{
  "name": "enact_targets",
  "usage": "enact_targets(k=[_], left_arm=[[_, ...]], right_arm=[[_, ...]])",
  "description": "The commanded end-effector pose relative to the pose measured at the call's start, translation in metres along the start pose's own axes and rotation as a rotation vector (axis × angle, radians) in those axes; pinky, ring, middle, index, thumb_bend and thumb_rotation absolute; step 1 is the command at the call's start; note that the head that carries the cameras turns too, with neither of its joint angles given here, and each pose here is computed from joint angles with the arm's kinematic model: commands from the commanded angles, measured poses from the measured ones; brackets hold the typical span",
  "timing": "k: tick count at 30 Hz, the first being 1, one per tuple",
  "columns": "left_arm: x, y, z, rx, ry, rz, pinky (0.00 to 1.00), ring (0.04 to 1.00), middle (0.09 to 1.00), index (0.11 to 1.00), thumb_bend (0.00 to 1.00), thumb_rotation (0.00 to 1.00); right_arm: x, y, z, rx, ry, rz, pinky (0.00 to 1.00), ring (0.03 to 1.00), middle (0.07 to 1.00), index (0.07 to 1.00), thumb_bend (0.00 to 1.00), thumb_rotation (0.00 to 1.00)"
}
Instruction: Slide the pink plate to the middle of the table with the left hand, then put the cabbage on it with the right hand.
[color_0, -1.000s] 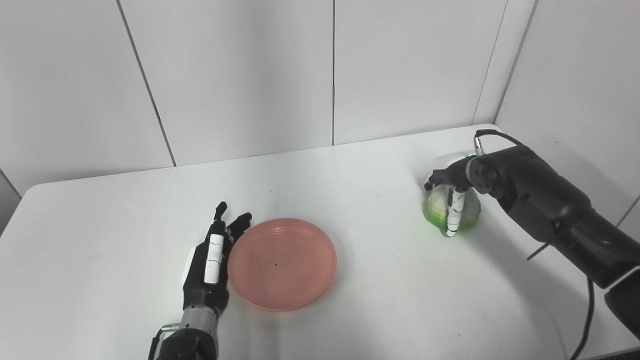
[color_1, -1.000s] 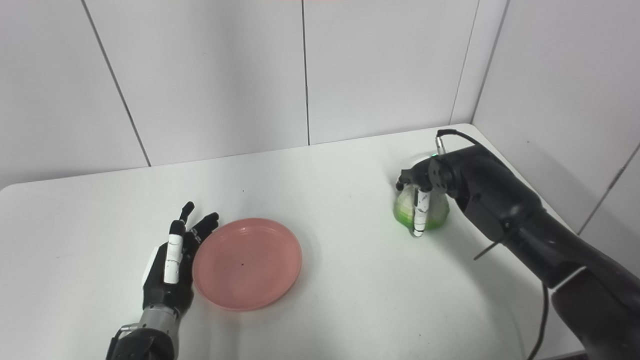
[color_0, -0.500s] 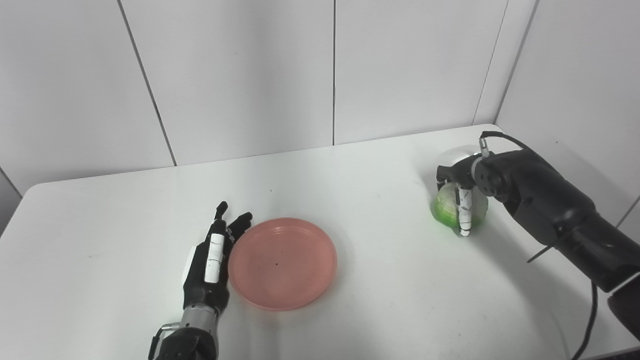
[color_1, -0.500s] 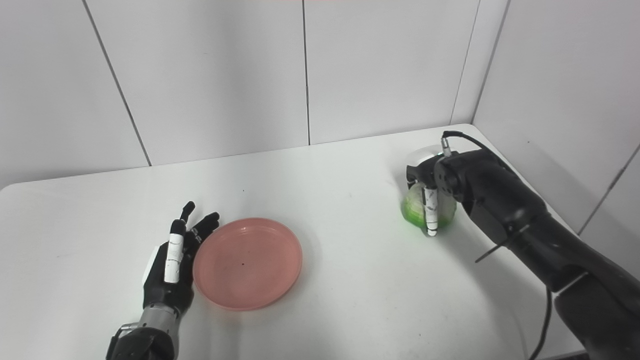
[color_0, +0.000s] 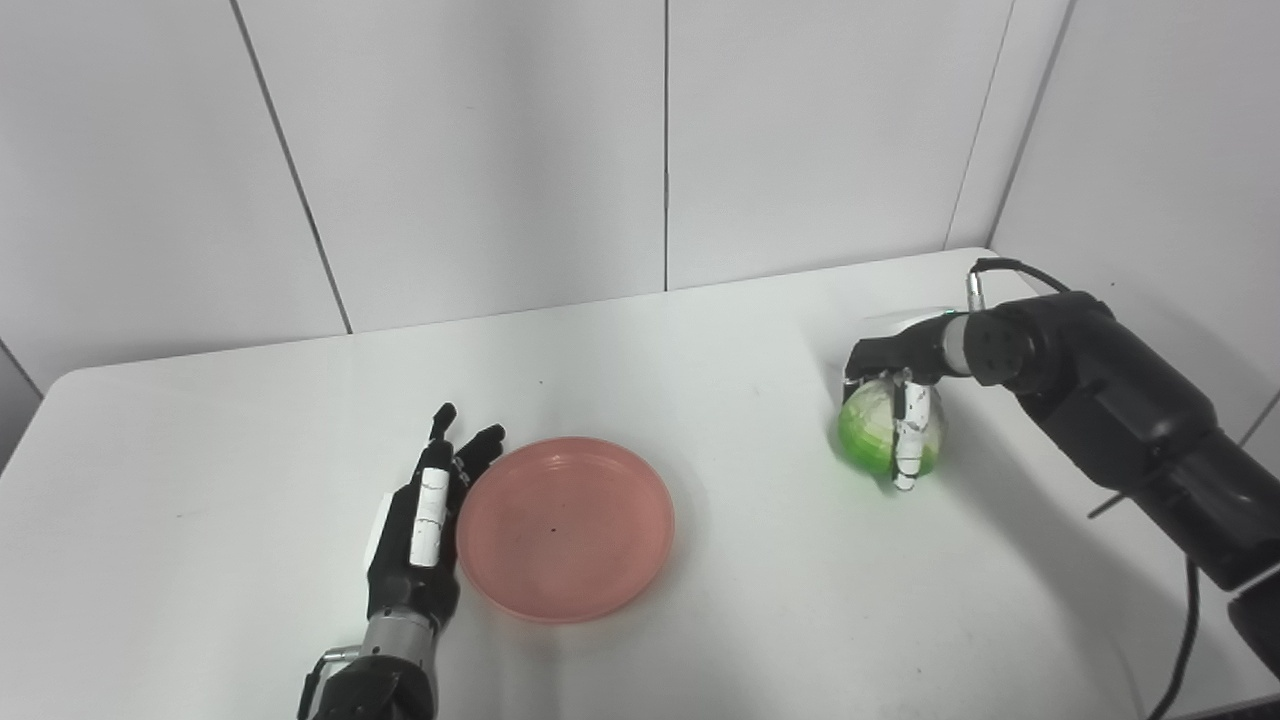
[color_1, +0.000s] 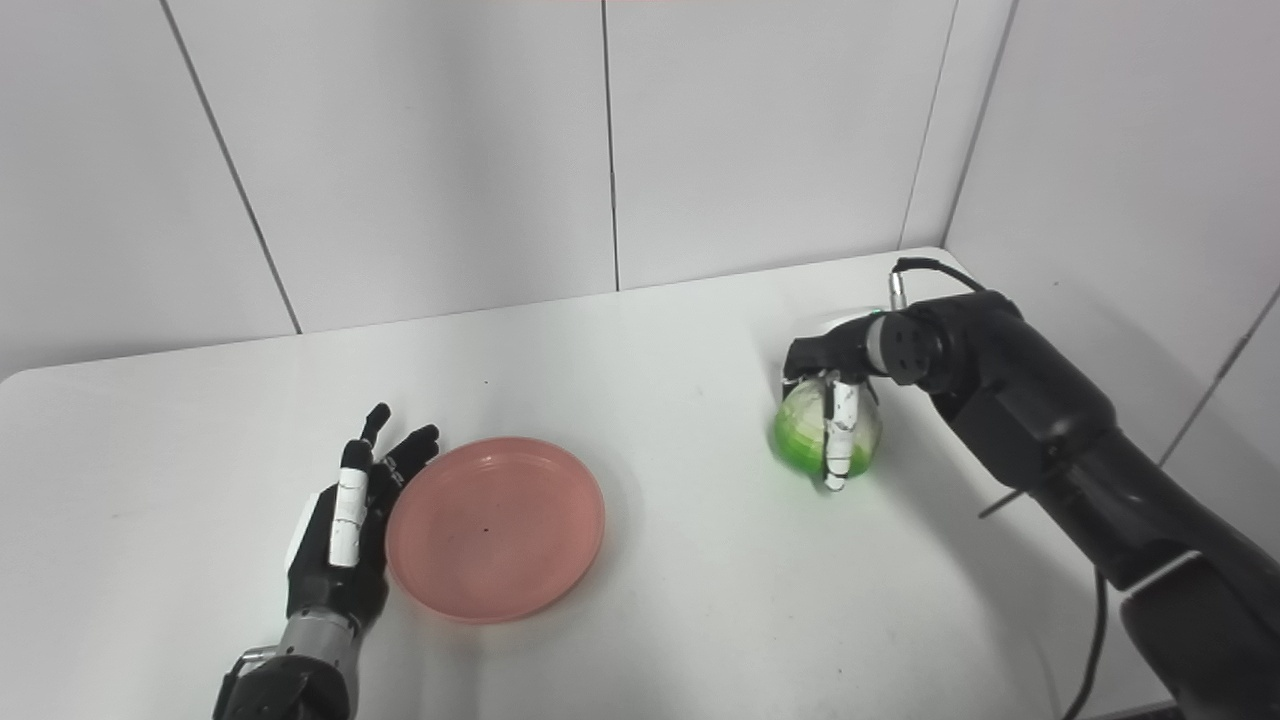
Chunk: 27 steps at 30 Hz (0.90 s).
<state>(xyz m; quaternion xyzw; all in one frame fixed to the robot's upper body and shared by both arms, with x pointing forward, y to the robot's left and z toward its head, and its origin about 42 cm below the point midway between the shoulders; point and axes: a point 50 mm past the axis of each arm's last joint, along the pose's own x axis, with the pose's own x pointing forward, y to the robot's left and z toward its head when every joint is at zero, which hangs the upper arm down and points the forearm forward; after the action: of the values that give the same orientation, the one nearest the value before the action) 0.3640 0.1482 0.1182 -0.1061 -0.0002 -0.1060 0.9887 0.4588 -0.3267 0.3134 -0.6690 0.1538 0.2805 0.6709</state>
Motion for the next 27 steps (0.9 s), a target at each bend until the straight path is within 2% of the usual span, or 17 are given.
enact_targets(k=[1,6,8,11,13,15,21,24,27], left_arm=[[0.000,0.001,-0.006,-0.002,0.041,-0.001,0.93,0.869,0.817,1.000,1.00,0.88],[0.001,-0.001,-0.009,-0.003,0.039,-0.007,0.93,0.867,0.814,1.000,1.00,0.88],[0.002,-0.004,-0.011,-0.009,0.043,-0.004,0.93,0.867,0.813,1.000,1.00,0.87],[0.002,-0.009,-0.013,-0.010,0.044,-0.002,0.92,0.870,0.813,1.000,1.00,0.88],[0.002,-0.012,-0.013,-0.008,0.040,-0.004,0.92,0.870,0.814,1.000,1.00,0.88],[0.002,-0.016,-0.014,0.001,0.035,-0.010,0.93,0.877,0.831,1.000,1.00,0.89],[0.002,-0.030,-0.016,-0.008,0.019,-0.013,0.97,0.891,0.847,1.000,0.94,0.90],[0.003,-0.036,-0.017,-0.005,0.005,-0.013,0.98,0.915,0.889,1.000,0.91,0.91],[0.004,-0.042,-0.017,0.004,-0.006,-0.006,0.97,0.928,0.926,1.000,0.89,0.93]], right_arm=[[-0.034,-0.050,0.007,-0.038,-0.025,-0.136,0.33,0.409,0.517,0.506,0.52,0.00],[-0.052,-0.070,0.034,-0.091,-0.068,-0.170,0.30,0.387,0.490,0.537,0.51,0.00],[-0.055,-0.073,0.046,-0.129,-0.096,-0.191,0.32,0.402,0.499,0.518,0.52,0.00],[-0.058,-0.073,0.059,-0.163,-0.132,-0.201,0.35,0.426,0.515,0.478,0.52,0.00],[-0.060,-0.073,0.067,-0.174,-0.157,-0.202,0.35,0.425,0.514,0.481,0.52,0.00],[-0.062,-0.073,0.077,-0.185,-0.189,-0.206,0.27,0.395,0.501,0.523,0.52,0.00],[-0.067,-0.073,0.102,-0.225,-0.255,-0.227,0.28,0.399,0.495,0.529,0.52,0.00],[-0.069,-0.071,0.117,-0.248,-0.295,-0.231,0.27,0.388,0.474,0.541,0.52,0.00],[-0.069,-0.068,0.130,-0.277,-0.326,-0.238,0.29,0.415,0.482,0.511,0.52,0.00]])
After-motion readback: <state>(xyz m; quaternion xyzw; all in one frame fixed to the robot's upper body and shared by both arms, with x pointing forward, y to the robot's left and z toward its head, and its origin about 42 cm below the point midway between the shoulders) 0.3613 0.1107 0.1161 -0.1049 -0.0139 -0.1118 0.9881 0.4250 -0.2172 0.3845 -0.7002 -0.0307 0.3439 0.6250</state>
